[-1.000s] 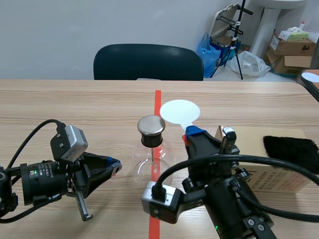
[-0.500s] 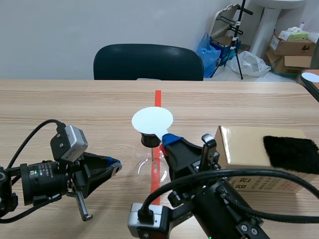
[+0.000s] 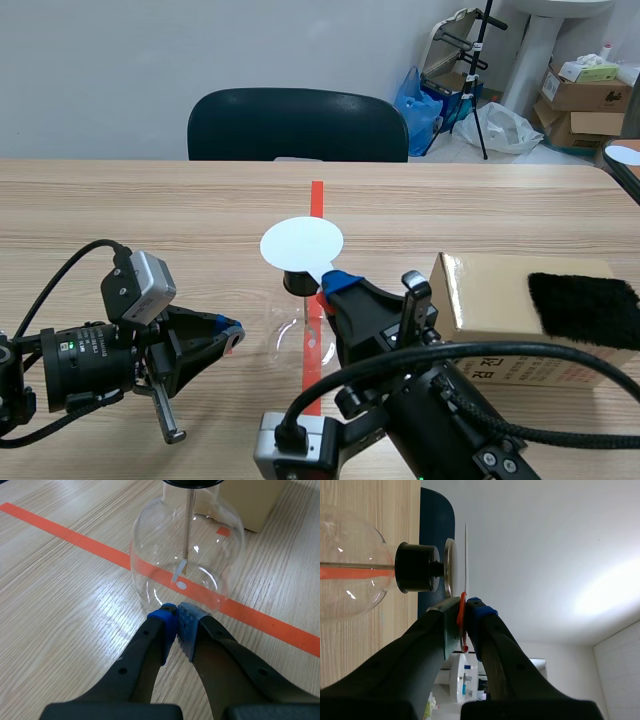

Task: Do the electroscope experiment

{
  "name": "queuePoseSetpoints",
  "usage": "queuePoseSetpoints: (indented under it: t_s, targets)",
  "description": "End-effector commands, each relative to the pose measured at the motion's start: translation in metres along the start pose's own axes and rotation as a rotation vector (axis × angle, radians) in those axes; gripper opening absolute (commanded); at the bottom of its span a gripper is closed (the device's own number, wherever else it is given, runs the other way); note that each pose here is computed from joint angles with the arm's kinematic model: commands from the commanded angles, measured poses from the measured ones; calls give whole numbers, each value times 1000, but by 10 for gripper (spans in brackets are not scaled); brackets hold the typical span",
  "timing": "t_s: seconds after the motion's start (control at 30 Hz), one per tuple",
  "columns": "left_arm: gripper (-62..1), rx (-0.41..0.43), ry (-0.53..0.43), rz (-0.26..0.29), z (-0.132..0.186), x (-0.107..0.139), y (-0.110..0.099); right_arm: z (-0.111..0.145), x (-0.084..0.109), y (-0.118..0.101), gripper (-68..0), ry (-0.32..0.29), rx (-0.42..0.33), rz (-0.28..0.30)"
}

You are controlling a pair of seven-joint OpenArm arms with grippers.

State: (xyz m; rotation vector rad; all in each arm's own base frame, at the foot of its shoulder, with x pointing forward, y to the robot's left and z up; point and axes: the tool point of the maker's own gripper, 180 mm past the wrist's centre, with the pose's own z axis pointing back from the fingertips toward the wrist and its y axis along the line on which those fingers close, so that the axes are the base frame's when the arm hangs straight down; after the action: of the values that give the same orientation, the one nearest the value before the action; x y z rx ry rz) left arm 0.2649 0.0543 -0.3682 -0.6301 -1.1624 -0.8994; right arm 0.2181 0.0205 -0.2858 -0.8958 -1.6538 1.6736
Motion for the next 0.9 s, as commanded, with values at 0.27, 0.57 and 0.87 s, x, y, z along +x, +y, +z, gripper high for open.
queuePoseSetpoints:
  t_s: [0.27,0.57,0.87]
  targets:
    - [-577,9,-36,5,-1,9,3,-4,-5,-12,-665,4,-40,16]
    - [-577,9,-35,5,-1,9,3,-4,-6,-12,-665,10,-40,17]
    - [-577,9,-35,5,-1,9,3,-1,-33,-12,-665,160,-42,14]
